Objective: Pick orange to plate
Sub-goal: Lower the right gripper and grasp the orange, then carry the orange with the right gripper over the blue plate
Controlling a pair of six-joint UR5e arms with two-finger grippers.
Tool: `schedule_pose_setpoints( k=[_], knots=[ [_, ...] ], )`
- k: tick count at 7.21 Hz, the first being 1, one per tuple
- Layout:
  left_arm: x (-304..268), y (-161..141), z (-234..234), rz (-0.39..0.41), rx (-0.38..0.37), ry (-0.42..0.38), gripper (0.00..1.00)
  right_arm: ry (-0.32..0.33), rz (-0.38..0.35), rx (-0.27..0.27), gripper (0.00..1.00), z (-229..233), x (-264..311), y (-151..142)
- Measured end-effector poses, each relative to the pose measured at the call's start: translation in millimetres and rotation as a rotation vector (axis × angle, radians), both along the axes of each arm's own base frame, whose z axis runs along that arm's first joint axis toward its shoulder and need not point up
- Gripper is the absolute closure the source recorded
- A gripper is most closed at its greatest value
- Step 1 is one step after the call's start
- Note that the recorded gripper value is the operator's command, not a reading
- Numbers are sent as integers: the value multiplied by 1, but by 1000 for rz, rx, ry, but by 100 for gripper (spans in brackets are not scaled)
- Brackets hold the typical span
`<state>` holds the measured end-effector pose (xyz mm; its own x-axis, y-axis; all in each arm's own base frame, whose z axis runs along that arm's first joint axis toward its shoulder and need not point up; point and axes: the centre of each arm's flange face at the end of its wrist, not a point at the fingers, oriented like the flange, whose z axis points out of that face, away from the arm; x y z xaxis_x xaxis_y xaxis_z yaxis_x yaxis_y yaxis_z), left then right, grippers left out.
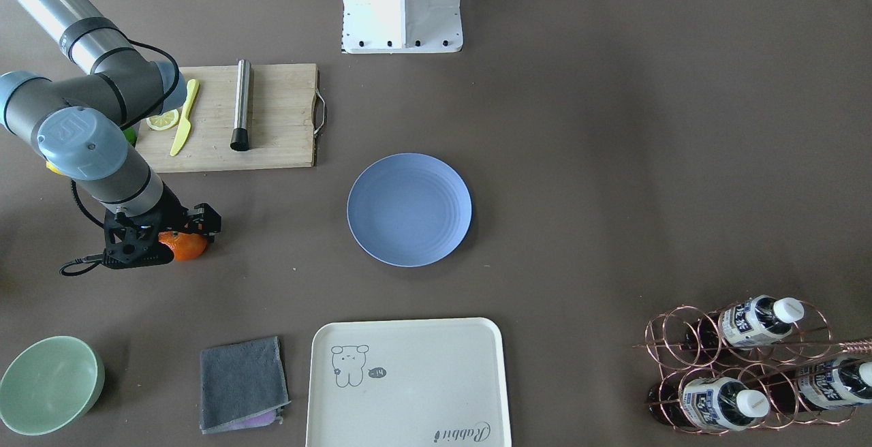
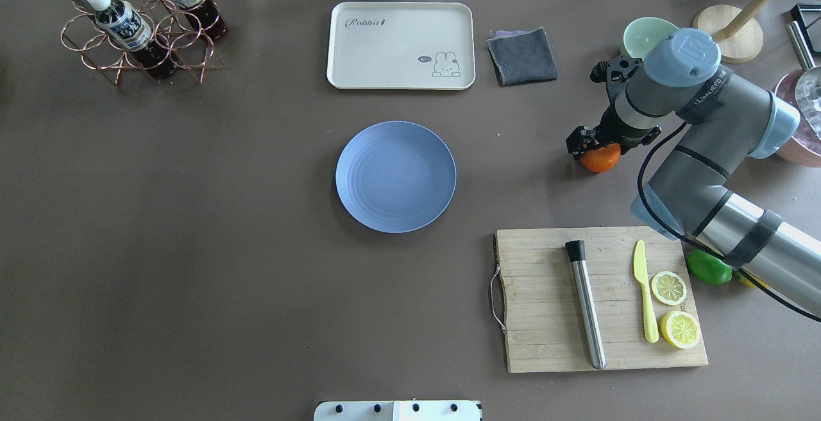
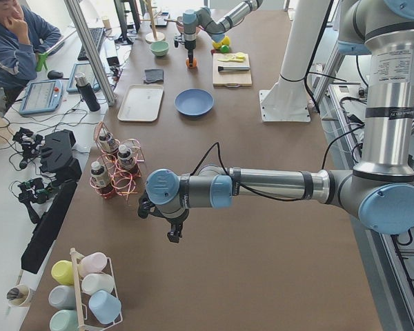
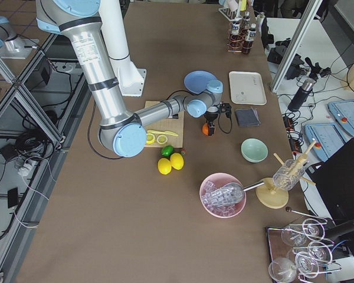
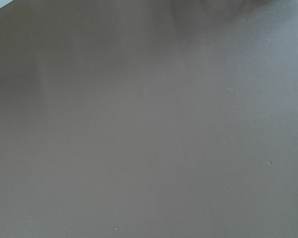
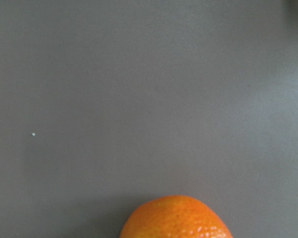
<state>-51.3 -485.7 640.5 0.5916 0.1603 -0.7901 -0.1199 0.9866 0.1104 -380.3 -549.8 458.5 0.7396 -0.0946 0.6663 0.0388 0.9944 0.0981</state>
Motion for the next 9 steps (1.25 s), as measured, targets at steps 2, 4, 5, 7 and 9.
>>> schedule_pose_setpoints(
  k=[2, 4, 5, 7, 9],
  knots=[
    [0, 0, 0, 0, 0, 0, 2, -20, 2, 8, 100, -18, -7, 1],
    [0, 0, 0, 0, -1, 1, 2, -71, 66, -47, 100, -88, -53, 7],
    [0, 1, 1, 0, -2, 1, 2, -74, 111, -84, 100, -141, -90, 12],
    [0, 1, 1, 0, -3, 0, 2, -66, 198, -154, 100, -229, -165, 28],
    [0, 2, 2, 0, -5, 1, 2, -53, 260, -180, 100, -277, -226, 45]
  ],
)
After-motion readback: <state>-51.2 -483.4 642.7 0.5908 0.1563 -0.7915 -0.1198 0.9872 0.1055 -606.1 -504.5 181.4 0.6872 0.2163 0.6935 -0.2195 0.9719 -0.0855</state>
